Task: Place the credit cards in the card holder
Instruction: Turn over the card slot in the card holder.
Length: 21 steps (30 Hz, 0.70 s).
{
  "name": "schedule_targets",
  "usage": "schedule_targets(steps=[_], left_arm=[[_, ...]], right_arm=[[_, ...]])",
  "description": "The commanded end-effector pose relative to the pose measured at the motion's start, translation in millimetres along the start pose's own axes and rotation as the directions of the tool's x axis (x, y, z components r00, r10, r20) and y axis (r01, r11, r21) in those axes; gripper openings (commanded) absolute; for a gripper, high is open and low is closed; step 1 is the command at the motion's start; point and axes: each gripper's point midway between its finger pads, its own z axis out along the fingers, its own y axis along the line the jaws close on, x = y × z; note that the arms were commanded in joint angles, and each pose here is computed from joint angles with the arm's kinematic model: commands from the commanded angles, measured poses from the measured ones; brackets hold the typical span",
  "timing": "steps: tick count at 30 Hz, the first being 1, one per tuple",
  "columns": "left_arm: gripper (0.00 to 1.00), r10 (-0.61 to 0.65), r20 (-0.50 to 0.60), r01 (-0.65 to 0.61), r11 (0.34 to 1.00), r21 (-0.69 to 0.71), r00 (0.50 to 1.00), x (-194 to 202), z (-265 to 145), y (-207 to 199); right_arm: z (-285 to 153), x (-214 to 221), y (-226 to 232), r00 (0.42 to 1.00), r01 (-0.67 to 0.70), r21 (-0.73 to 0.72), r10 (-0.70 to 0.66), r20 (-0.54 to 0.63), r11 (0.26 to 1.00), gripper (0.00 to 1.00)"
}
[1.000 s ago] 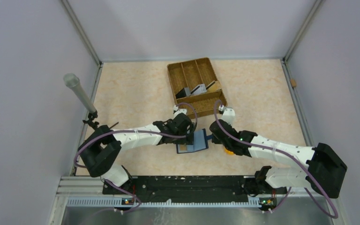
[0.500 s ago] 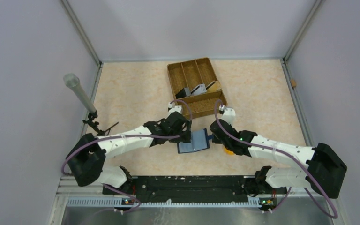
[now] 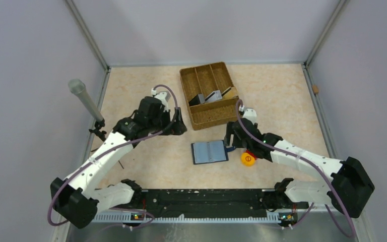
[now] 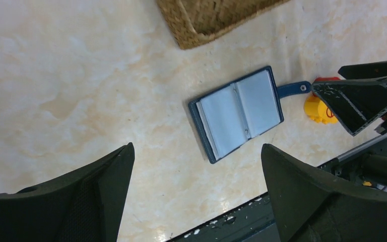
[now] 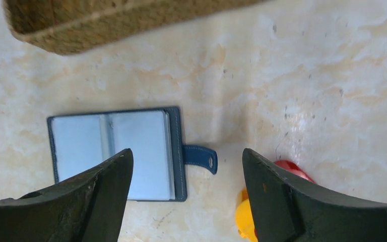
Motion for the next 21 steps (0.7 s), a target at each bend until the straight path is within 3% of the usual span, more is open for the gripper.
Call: schedule_targets(steps=[1, 6, 16, 21], left_arm=[[0.99, 0.105, 0.059, -0.104, 0.994, -0.016, 0.993, -28, -35, 12], [0.99, 0.133, 0.149, -0.112, 0.984, -0.142, 0.98, -44, -33, 46], [0.99, 0.094, 0.186, -0.066, 0.986, -0.153, 0.978, -47, -35, 64], [0.99, 0.093, 0.193, -0.063, 0.985, -0.158, 0.977, -47, -36, 67]], right_arm=[[-14, -70, 24, 0.995, 0.048, -0.11, -0.037, 0.097, 0.993, 0.79], [20, -115, 35, 0.988, 0.144, -0.132, -0.137, 0.065, 0.981, 0.81], [123, -167, 55, 0.957, 0.287, -0.088, -0.289, -0.011, 0.954, 0.81], [149, -182, 54, 0.949, 0.313, -0.068, -0.315, -0.02, 0.947, 0.81]])
